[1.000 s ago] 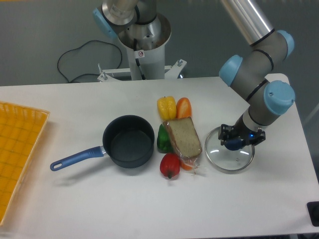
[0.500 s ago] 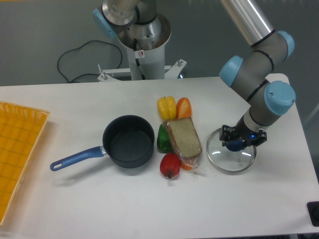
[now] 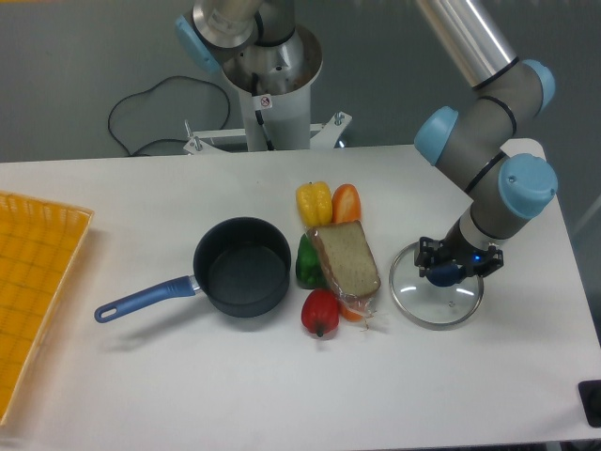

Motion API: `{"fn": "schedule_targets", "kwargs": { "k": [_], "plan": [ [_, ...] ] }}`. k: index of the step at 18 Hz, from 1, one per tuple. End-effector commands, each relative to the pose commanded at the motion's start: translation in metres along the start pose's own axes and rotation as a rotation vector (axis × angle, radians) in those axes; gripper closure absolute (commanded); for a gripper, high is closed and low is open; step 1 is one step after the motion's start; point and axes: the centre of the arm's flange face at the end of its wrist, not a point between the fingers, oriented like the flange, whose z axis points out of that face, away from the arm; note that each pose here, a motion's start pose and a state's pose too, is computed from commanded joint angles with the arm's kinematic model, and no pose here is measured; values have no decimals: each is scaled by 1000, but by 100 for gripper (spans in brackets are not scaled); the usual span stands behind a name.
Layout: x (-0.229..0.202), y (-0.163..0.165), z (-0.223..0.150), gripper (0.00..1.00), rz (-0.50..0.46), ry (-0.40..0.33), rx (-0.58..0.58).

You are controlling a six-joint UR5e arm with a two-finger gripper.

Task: Place the lid on the table
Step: 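Set the glass lid flat on the table and hold it by the knob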

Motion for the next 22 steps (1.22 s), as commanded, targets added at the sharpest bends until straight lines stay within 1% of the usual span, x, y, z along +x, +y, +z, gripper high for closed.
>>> {"fn": "schedule_targets", "kwargs": {
  "k": [15, 19, 22],
  "plan": [
    [-1, 0, 2, 39, 0, 1, -3],
    [-1, 0, 2, 29, 2, -10, 7],
    [-1, -1, 2, 24, 2, -14, 9]
  ]
}}
